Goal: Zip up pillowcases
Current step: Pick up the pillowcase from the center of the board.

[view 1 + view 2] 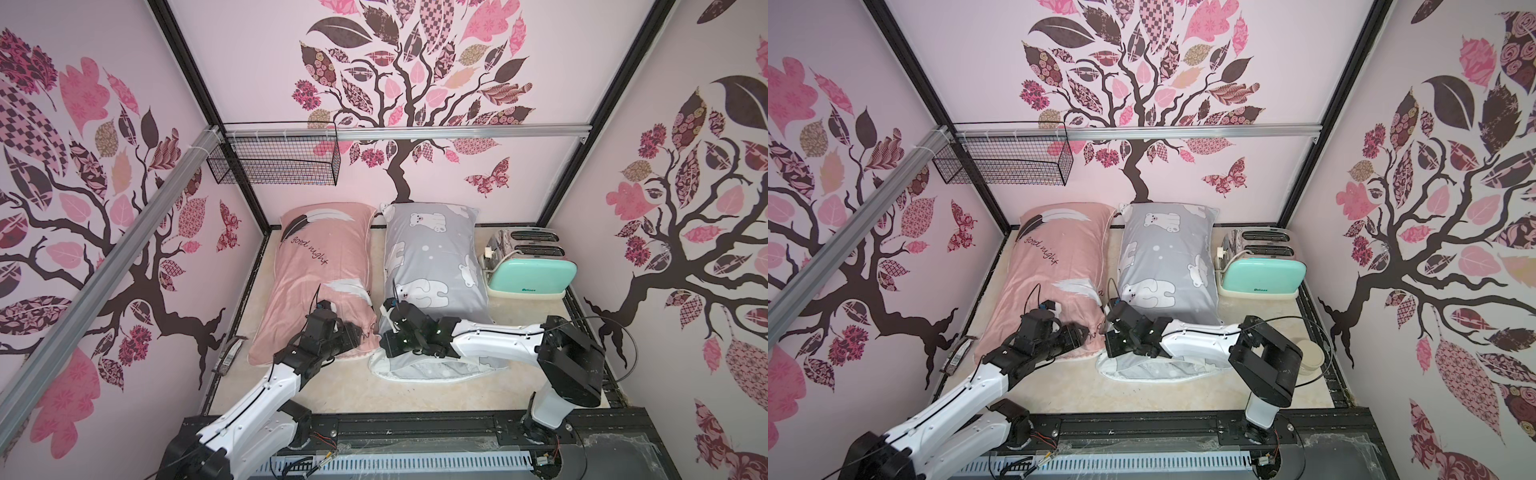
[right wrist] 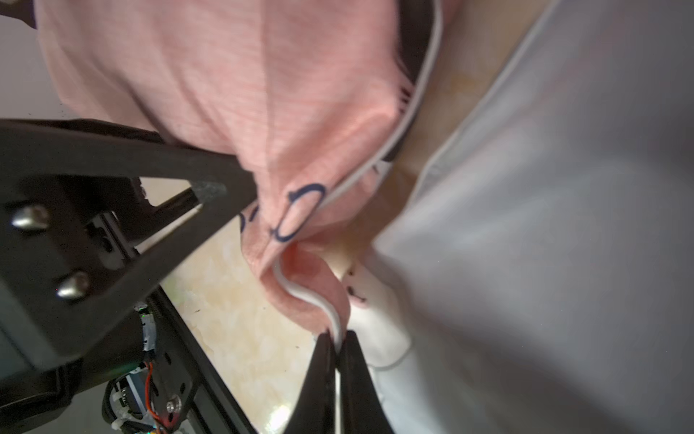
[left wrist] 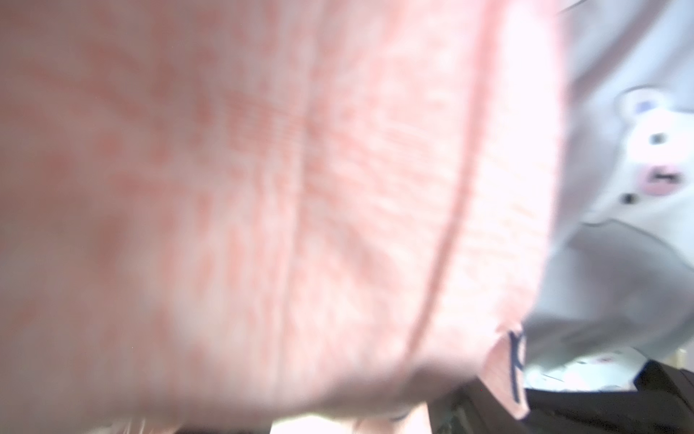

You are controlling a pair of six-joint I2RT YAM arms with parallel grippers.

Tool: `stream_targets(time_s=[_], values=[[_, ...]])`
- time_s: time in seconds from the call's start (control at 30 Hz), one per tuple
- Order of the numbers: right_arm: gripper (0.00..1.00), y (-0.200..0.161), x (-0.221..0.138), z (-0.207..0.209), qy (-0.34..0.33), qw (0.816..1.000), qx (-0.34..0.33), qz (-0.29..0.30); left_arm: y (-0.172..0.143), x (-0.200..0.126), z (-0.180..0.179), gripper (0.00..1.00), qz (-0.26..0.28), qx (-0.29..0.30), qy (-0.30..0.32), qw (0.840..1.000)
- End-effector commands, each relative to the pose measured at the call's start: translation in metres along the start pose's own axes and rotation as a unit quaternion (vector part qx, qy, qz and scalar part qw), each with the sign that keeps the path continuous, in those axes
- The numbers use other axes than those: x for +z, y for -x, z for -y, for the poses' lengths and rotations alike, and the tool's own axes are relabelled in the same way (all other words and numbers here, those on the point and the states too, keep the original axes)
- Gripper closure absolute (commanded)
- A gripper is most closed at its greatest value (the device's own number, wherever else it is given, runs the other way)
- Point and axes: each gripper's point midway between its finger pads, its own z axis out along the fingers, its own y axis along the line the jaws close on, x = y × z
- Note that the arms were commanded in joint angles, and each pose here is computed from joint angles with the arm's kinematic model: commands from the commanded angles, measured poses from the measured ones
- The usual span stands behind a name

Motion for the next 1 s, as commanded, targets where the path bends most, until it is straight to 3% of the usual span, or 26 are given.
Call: stream_targets(time_s=[0.0, 0.17, 0.37, 0.53, 0.73, 0.87, 0.97], values=[[1.0, -0.016, -0.006, 0.046, -0.135, 0.99, -0.039, -0.033, -0.007, -0.02, 0.002, 0.37, -0.014, -0.016, -0.006, 1.0], [1.0, -0.011, -0.009, 0.016, -0.026, 0.999, -0.009, -0.016, -0.028, -0.029, 0.015, 0.45, -0.053, -0.042, -0.06, 0.996], [1.0, -0.002, -0.021, 0.031, -0.094, 0.995, -0.029, -0.022, -0.037, -0.039, 0.013, 0.49, -0.053, -0.05, -0.064, 0.995], [1.0, 0.0, -0.026, 0.016, -0.053, 0.998, -0.022, -0.015, -0.044, -0.046, 0.043, 0.59, -0.06, -0.045, -0.115, 0.991], [1.0, 0.006, -0.035, -0.009, 0.021, 1.0, -0.01, -0.008, -0.065, -0.03, 0.086, 0.72, -0.089, -0.03, -0.178, 0.979], [1.0, 0.004, -0.044, -0.029, 0.083, 0.996, -0.004, -0.014, -0.059, -0.009, 0.078, 0.76, -0.075, -0.032, -0.147, 0.986], [1.0, 0.004, -0.055, -0.04, 0.127, 0.992, 0.004, -0.012, -0.052, 0.004, 0.065, 0.8, -0.07, -0.068, -0.151, 0.984]])
